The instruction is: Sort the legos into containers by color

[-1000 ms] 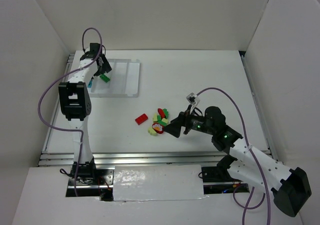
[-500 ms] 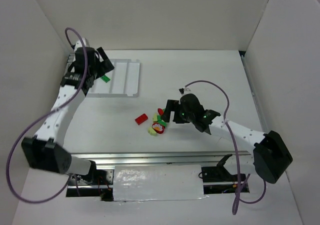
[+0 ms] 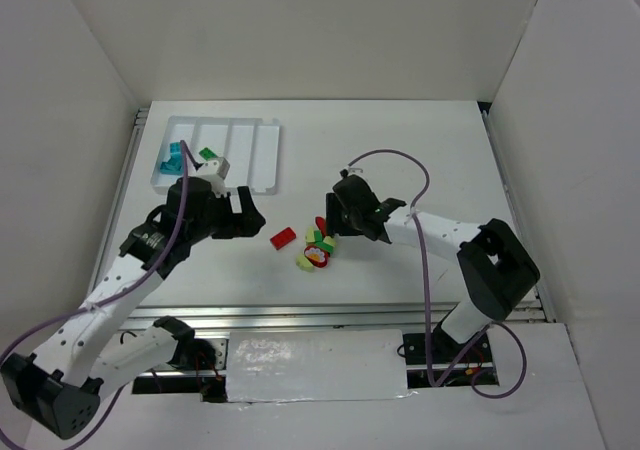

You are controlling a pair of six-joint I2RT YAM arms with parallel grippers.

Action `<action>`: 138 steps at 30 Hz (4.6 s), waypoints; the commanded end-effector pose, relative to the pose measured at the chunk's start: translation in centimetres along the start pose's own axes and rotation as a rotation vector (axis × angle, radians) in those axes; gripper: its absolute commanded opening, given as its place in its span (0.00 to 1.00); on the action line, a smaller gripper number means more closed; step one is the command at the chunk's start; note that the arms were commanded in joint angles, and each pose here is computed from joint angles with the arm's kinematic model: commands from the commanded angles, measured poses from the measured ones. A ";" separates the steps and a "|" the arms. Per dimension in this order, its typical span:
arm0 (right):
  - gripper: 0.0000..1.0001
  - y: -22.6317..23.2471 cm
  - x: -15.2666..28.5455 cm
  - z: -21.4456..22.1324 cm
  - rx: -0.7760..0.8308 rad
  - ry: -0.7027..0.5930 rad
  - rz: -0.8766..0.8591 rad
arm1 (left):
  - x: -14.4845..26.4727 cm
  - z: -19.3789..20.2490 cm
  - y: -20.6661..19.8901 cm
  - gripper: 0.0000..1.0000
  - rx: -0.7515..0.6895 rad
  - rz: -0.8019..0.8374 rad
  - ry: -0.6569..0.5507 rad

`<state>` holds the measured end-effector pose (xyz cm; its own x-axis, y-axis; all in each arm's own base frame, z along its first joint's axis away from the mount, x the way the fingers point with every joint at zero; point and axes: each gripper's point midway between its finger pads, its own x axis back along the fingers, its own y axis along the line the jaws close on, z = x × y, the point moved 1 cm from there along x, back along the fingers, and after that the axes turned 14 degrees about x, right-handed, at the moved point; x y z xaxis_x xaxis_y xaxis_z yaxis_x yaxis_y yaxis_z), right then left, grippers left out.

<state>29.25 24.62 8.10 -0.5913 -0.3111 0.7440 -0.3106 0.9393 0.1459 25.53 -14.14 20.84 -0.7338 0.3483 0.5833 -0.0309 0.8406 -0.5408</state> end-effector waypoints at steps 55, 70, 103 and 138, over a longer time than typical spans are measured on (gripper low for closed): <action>0.00 8.8 15.0 -4.7 0.229 -0.531 -0.377 | 2.2 2.3 -14.9 0.97 0.336 0.711 0.184; 0.00 9.9 18.4 -5.6 0.220 -0.587 -0.461 | -0.2 4.9 -15.8 0.55 0.303 0.677 0.250; 0.67 10.2 27.6 -2.2 0.329 -0.556 -1.129 | 11.0 7.4 -19.2 0.00 -0.269 1.350 0.366; 0.00 -1.2 18.4 -4.7 -0.028 -0.572 -0.503 | -6.6 -11.6 2.9 0.00 0.188 -0.200 -0.257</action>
<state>21.67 19.01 23.49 -0.6344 -0.7535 0.1725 -0.6512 0.6412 0.4061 35.12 -17.00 25.23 -0.7949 0.4540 0.4026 0.0569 0.7164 -0.6954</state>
